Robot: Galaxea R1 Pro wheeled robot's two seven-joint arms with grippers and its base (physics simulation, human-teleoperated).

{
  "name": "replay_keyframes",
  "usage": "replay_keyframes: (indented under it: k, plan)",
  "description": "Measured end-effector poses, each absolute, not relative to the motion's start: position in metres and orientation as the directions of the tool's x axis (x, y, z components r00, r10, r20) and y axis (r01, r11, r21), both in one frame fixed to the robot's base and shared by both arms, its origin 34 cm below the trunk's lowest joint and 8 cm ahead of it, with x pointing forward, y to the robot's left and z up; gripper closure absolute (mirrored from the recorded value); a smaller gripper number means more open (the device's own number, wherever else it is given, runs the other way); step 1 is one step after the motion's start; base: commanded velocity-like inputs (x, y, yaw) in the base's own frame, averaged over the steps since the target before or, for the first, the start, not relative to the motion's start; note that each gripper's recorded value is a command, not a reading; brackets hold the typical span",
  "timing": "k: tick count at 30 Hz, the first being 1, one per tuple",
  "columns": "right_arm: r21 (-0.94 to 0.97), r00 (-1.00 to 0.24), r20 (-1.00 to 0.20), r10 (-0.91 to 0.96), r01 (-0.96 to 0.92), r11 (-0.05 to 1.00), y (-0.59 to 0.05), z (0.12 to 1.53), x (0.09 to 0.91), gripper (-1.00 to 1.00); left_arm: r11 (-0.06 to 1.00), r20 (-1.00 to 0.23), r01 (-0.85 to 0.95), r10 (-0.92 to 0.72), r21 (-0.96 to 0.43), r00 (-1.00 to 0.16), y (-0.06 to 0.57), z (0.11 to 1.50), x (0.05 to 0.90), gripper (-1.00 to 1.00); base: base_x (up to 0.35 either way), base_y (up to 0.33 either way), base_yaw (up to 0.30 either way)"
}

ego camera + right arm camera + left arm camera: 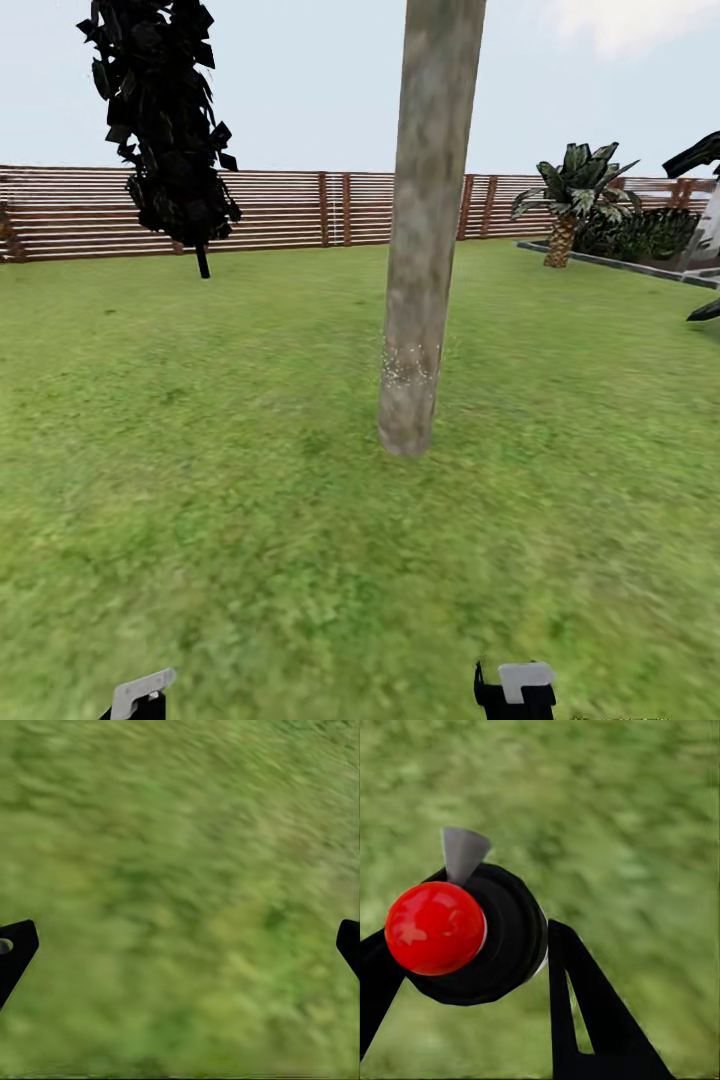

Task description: In the garden, pick up the pesticide atomizer on the floor and spray pesticide onto both trees until each tree trunk is fully covered.

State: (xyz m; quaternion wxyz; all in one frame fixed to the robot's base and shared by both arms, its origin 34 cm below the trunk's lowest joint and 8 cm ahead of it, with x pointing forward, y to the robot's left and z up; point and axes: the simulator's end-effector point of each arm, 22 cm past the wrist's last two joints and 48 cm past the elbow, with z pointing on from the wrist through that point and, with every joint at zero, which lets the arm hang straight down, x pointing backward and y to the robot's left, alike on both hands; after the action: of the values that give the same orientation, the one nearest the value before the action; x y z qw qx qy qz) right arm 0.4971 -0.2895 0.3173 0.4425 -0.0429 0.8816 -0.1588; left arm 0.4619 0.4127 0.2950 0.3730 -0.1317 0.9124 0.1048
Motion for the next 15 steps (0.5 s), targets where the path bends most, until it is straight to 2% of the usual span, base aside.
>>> replay_keyframes:
  k: [7,15]
  plan:
    - [-0.318,-0.605,-0.767,-0.216,0.065,0.946,-0.2895,0.3173,0.4969,-1.00,0.943,-0.708,-0.320,-0.163,0.093,-0.687,0.4129,0.2950,0.4616,1.00,-0.255,-0.179,0.283]
    - [-0.318,-0.605,-0.766,-0.216,0.065,0.946,-0.2895,0.3172,0.4968,-1.00,0.943,-0.709,-0.320,-0.164,0.093,-0.686,0.4130,0.2949,0.4616,1.00,-0.331,-0.015,0.283]
